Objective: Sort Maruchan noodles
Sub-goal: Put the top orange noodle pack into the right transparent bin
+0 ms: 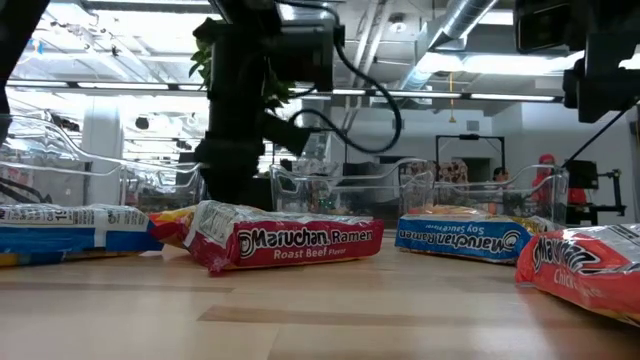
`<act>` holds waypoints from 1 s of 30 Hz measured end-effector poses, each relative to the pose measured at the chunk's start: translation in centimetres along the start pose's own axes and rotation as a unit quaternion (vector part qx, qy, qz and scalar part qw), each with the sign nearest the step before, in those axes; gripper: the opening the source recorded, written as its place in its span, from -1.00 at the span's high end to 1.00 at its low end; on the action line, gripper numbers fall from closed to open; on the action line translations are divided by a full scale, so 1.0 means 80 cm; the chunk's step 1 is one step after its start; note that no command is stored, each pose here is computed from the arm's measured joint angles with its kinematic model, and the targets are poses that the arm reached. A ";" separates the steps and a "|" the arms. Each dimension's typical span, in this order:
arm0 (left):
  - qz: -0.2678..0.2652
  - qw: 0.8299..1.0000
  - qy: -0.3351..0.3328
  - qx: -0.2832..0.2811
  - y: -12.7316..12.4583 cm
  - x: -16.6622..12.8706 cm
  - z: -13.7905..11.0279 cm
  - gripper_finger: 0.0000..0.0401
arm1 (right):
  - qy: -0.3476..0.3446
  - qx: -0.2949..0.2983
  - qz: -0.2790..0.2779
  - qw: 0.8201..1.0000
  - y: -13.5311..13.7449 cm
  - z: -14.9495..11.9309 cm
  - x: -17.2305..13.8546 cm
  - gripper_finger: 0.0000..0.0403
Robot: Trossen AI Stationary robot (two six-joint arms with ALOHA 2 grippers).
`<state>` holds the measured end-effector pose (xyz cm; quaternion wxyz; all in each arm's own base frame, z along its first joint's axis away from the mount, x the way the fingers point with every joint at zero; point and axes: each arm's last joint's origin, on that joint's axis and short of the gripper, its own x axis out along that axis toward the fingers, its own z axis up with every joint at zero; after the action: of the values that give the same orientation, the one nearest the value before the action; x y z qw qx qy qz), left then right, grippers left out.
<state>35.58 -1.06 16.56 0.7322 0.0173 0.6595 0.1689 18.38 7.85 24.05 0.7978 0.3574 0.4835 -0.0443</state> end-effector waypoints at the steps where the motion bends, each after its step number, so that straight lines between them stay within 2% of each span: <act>1: 0.001 1.000 0.005 0.007 0.000 0.005 0.000 -0.08 | 0.000 0.000 0.000 1.000 0.000 0.000 0.000 -0.27; 4: 0.007 1.000 0.013 0.024 -0.002 0.013 0.001 -0.07 | 0.000 0.001 0.000 1.000 0.000 0.000 0.000 -0.27; 7: 0.007 0.999 0.011 0.037 -0.002 0.013 0.002 0.07 | 0.000 0.001 0.001 1.000 0.000 0.000 0.000 -0.27; 9: 0.007 0.999 0.007 0.042 -0.002 0.012 0.002 0.28 | 0.000 0.001 0.000 1.000 0.000 0.000 0.000 -0.27; 13: -0.012 0.998 0.001 0.057 -0.001 0.004 0.002 0.86 | -0.003 0.001 -0.001 1.000 0.000 0.000 0.000 -0.27; 16: -0.026 0.998 -0.016 0.059 0.003 -0.010 0.001 0.96 | -0.005 0.001 -0.002 1.000 0.000 0.001 0.000 -0.27; 19: -0.047 0.996 -0.044 0.055 0.012 -0.041 -0.004 0.99 | -0.008 0.001 0.002 1.000 0.001 0.001 0.000 -0.27; 23: -0.104 0.987 -0.107 0.053 0.030 -0.101 -0.020 1.00 | -0.022 0.000 0.025 0.999 0.007 0.005 0.000 -0.27; 27: -0.159 0.963 -0.209 0.063 0.053 -0.173 -0.048 1.00 | -0.073 0.003 0.092 0.993 0.021 0.020 -0.004 -0.27; 30: -0.177 0.937 -0.295 0.061 0.070 -0.220 -0.071 1.00 | -0.146 0.004 0.153 0.977 0.034 0.040 -0.010 -0.27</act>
<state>27.51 -1.64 34.13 0.9093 -0.0061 0.4157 -0.0169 21.47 7.65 26.97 0.8555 0.4202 0.3014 0.0247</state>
